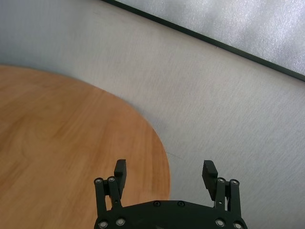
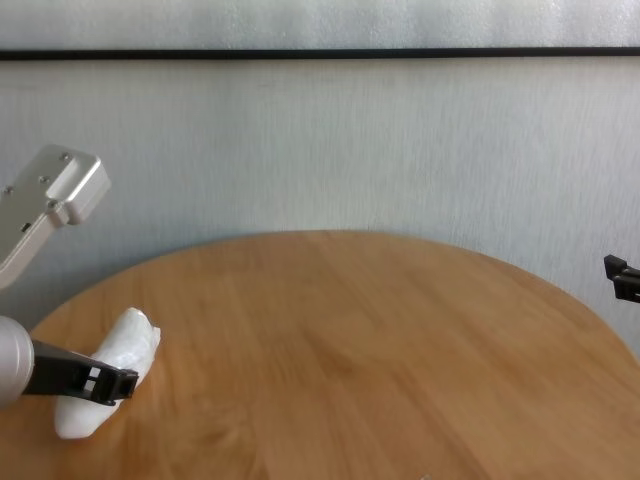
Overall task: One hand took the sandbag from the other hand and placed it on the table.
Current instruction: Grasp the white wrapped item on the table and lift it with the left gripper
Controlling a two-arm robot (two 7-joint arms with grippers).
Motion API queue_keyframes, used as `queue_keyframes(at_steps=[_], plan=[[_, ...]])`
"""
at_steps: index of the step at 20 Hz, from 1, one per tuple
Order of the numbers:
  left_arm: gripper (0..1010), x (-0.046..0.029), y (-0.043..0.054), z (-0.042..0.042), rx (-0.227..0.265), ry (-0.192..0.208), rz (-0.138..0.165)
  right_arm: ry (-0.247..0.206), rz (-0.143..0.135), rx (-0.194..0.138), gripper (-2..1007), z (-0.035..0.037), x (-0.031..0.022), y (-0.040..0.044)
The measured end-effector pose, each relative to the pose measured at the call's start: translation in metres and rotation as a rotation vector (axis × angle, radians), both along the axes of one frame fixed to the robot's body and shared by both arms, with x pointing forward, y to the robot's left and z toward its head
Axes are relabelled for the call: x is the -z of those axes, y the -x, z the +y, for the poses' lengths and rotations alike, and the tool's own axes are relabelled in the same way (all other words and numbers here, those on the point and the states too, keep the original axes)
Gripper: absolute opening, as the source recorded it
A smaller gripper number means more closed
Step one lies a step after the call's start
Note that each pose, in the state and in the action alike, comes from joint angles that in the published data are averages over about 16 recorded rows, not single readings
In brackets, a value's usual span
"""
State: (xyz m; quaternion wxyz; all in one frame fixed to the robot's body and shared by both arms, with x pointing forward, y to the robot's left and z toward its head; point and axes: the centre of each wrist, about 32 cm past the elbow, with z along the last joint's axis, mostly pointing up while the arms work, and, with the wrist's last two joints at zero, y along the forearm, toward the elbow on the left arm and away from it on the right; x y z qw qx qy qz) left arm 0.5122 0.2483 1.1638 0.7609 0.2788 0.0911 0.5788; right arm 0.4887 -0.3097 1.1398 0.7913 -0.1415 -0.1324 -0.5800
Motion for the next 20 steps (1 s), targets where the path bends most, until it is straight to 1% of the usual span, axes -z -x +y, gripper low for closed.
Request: queue_keyframes(at_steps=[20], plan=[[427, 0.0, 0.0, 0.0, 0.0, 0.0, 0.0, 0.0, 0.0, 0.0, 1005, 0.0, 0.0, 0.0]])
